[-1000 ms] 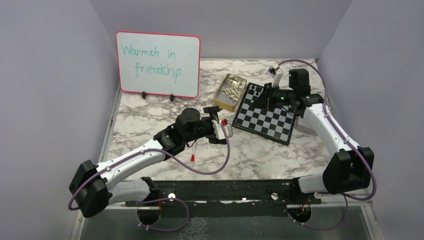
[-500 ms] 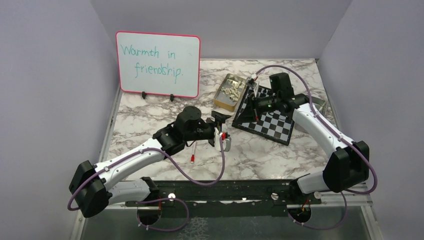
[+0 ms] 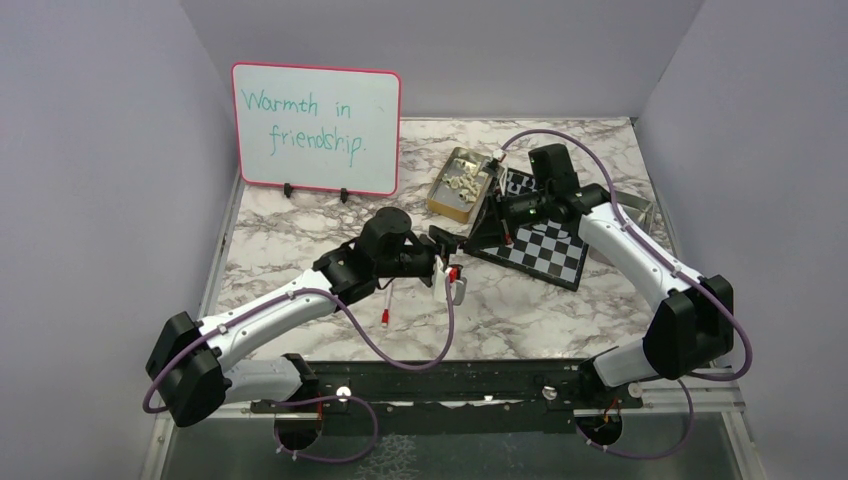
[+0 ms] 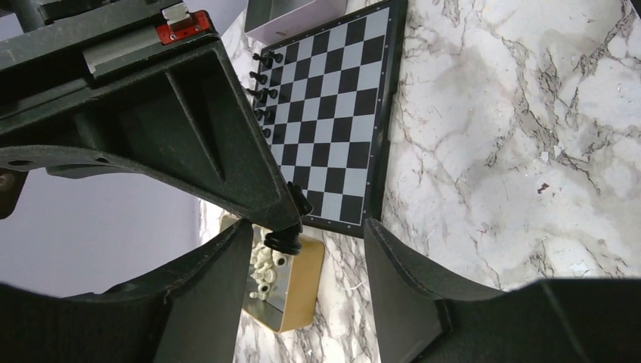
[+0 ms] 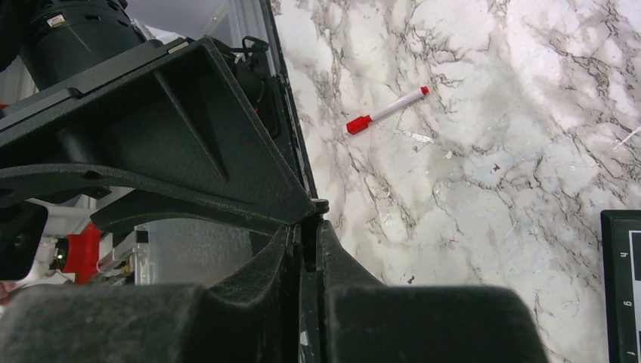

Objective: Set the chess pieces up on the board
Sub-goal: Pick up the chess piece from the storage box, then place the chess piece on the chessboard, then pick up the chess piece from the storage box.

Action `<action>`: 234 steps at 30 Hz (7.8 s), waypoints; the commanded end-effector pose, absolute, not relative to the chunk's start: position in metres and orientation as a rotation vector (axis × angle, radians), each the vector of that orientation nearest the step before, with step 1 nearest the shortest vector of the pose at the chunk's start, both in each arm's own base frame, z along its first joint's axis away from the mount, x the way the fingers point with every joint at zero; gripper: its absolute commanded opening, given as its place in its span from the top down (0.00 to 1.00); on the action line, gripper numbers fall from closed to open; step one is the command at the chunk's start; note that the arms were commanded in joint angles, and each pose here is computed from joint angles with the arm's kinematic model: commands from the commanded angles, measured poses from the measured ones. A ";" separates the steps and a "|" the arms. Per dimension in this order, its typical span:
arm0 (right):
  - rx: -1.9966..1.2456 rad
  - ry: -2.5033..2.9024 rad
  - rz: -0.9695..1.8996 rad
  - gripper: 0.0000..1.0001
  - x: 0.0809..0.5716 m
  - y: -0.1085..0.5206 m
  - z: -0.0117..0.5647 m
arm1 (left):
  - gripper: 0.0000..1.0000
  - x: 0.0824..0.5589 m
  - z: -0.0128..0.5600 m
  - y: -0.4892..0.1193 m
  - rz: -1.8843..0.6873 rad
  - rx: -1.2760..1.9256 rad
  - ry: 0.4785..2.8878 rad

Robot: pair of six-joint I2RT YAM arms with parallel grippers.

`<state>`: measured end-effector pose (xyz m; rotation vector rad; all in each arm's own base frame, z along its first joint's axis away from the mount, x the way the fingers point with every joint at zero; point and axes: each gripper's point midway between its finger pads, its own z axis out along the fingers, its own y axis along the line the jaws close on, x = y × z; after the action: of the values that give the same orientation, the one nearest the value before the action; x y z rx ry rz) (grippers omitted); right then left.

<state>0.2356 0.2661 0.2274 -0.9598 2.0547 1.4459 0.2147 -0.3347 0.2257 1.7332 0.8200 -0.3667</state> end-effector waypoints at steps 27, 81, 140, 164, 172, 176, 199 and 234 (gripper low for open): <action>-1.008 1.919 1.558 0.98 0.212 0.270 0.257 | 0.75 0.231 0.229 -0.339 -0.340 1.713 0.918; -0.515 1.979 1.364 0.83 0.256 0.266 0.278 | 0.91 0.255 0.281 -0.332 -0.664 0.912 1.365; -0.065 2.555 0.072 0.99 0.521 0.107 0.123 | 0.01 0.262 0.187 -0.225 -0.541 0.659 1.859; -0.029 2.585 0.026 0.98 0.553 0.090 0.081 | 0.01 0.259 0.187 -0.227 -0.554 0.674 1.846; -0.027 2.579 0.023 0.99 0.560 0.091 0.077 | 0.01 0.259 0.188 -0.227 -0.555 0.673 1.845; -0.032 2.581 0.029 0.98 0.561 0.092 0.074 | 0.01 0.258 0.188 -0.228 -0.557 0.673 1.845; -0.025 2.584 0.081 0.70 0.565 0.099 0.069 | 0.01 0.258 0.188 -0.228 -0.562 0.674 1.841; 0.480 2.362 -0.382 0.58 0.413 -0.109 0.189 | 0.01 0.242 0.208 -0.225 -0.584 0.661 1.772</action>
<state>0.4334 -0.0629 0.1829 0.3900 2.4117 -0.2130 0.2476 -0.2232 0.1996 0.6601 1.8128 -0.5792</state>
